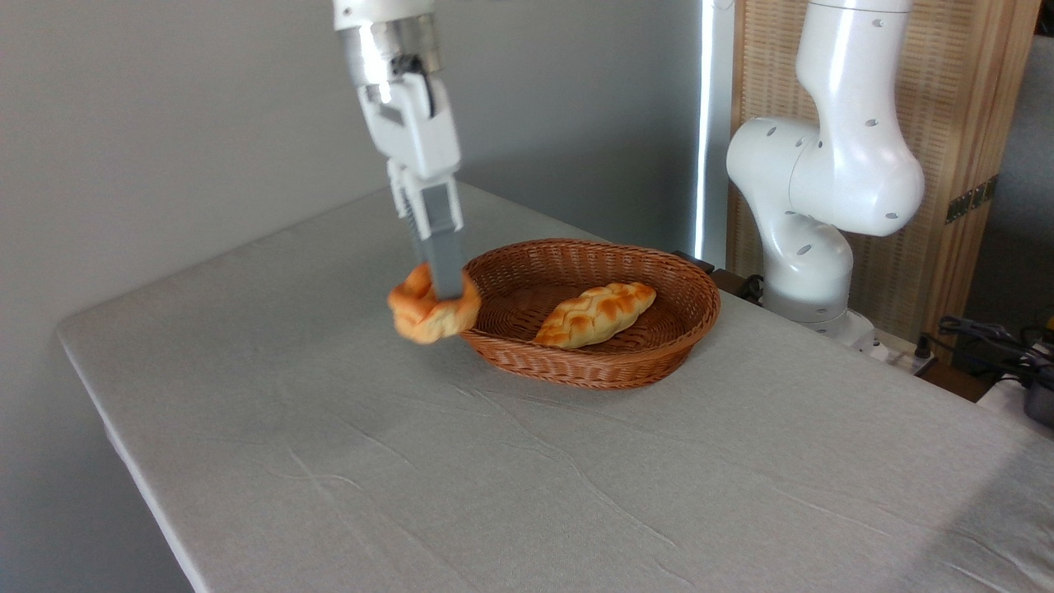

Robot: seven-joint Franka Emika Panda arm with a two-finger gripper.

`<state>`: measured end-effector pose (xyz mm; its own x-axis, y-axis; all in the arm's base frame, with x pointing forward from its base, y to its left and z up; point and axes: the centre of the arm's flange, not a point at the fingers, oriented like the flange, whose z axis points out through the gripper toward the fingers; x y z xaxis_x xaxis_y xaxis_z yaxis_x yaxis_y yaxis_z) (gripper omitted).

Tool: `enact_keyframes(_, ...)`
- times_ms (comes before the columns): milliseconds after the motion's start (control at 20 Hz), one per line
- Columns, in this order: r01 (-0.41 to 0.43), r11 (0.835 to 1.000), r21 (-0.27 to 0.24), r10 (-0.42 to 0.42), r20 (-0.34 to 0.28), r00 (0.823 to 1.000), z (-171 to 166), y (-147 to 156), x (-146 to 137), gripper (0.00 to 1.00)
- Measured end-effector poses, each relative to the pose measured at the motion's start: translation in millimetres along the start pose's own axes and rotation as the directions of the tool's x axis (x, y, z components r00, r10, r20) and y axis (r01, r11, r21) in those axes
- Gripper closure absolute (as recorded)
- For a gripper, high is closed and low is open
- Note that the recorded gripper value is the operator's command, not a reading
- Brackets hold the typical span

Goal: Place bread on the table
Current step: 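Lift the bun out of the basket and lower it onto the table, then open the gripper, release the bun, and raise the gripper away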

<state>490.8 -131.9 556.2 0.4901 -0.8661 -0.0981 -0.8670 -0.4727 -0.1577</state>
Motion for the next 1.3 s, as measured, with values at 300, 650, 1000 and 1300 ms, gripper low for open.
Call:
enact_keyframes(300, -0.16, 0.987, 0.025, 0.158, 0.07, 0.985, 68.0, 4.8, 68.9, 0.2)
enact_keyframes(650, -0.236, 0.969, 0.07, 0.23, 0.087, 0.969, 95.3, 4.0, 96.1, 0.0)
enact_keyframes(1000, -0.235, 0.969, 0.076, 0.229, 0.081, 0.97, 94.3, 3.1, 97.3, 0.0)
enact_keyframes(1300, 0.07, 0.994, 0.09, -0.064, -0.068, 0.996, 47.8, -17.6, 103.0, 0.0)
